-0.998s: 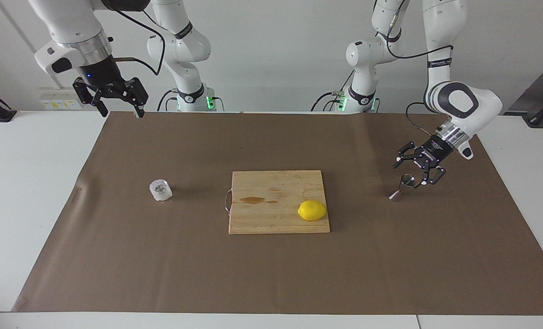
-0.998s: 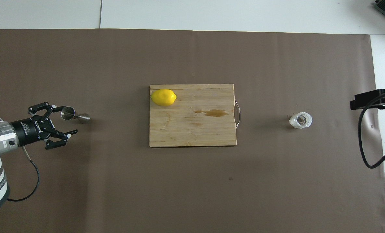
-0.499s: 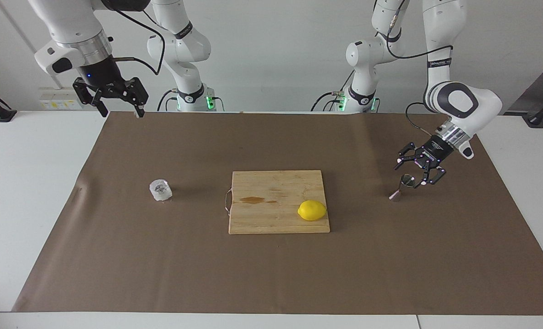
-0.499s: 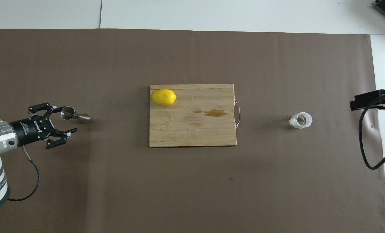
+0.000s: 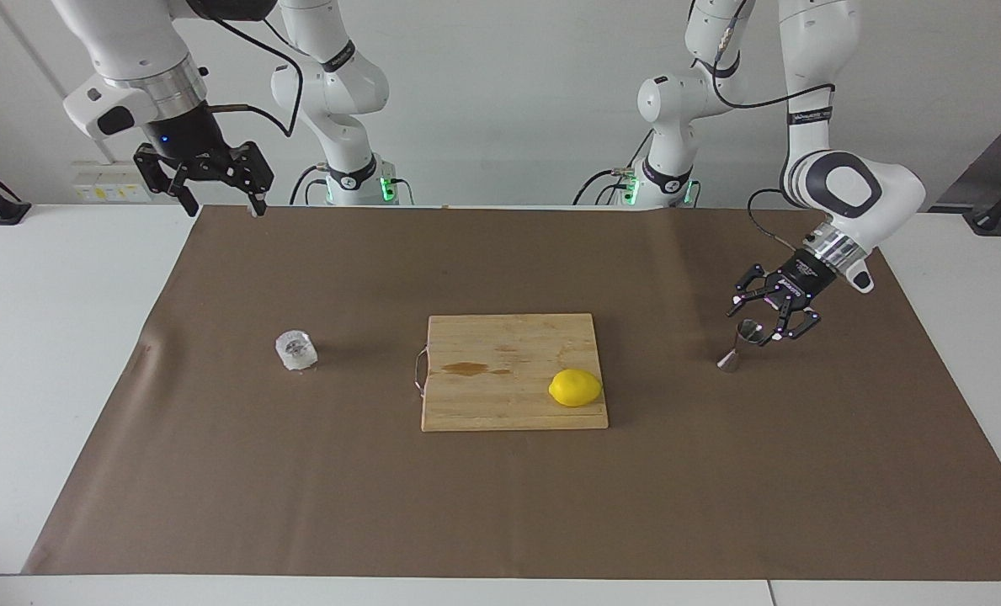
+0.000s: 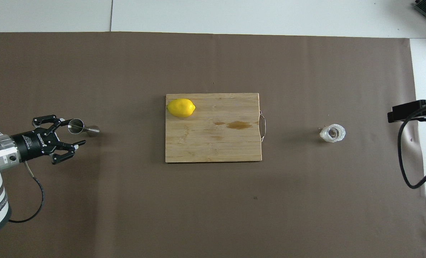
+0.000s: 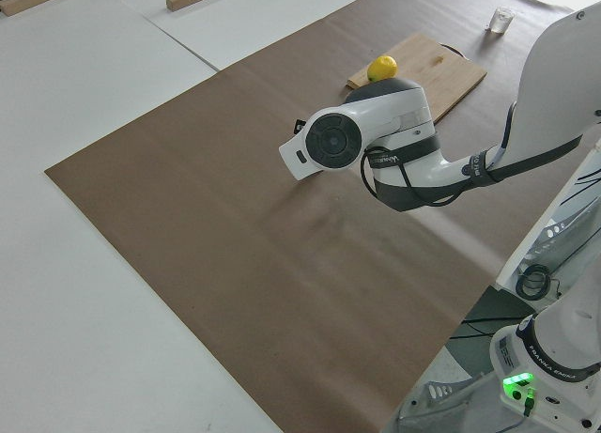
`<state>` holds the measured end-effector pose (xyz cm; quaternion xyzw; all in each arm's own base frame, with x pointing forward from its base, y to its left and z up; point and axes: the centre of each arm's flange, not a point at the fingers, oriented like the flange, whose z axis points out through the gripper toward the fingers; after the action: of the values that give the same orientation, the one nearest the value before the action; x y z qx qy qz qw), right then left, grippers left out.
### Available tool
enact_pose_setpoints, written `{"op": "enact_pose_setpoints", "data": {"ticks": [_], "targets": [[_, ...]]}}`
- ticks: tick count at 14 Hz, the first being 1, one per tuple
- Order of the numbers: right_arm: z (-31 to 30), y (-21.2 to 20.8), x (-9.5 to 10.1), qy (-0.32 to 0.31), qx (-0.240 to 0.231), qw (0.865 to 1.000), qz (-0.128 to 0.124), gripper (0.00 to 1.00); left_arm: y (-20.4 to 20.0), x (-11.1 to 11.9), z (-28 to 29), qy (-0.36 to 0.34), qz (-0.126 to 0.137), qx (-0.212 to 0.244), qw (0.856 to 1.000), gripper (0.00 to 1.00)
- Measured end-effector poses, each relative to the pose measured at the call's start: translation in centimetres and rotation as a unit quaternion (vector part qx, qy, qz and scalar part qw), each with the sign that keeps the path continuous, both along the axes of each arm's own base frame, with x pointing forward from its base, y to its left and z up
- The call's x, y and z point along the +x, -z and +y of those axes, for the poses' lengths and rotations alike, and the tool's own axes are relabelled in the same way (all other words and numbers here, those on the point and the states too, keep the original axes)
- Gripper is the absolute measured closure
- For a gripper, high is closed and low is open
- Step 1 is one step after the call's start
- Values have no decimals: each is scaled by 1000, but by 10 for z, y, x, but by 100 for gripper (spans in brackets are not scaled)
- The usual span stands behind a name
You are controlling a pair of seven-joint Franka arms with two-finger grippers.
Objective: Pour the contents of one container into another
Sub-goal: 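Close the left gripper around the metal jigger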
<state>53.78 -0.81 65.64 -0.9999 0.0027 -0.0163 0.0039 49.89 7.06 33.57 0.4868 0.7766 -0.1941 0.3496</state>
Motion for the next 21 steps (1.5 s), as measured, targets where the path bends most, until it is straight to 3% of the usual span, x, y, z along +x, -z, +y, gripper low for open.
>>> {"op": "enact_pose_setpoints", "data": {"ticks": [12, 14, 16, 18, 21], "targets": [[0, 0, 0, -4, 0, 1000, 0, 0, -2, 4, -9, -22, 1, -2, 1000, 21], [0, 0, 0, -1, 0, 1000, 0, 0, -2, 4, -9, -23, 1, -2, 1000, 24], [0, 0, 0, 1, 0, 1000, 0, 0, -2, 4, -9, -25, 1, -1, 1000, 44], [0, 0, 0, 1, 0, 1000, -1, 0, -2, 4, -8, -26, 1, 0, 1000, 50], [0, 0, 0, 4, 0, 1000, -1, 0, -2, 4, -8, -27, 0, 0, 1000, 50]]}}
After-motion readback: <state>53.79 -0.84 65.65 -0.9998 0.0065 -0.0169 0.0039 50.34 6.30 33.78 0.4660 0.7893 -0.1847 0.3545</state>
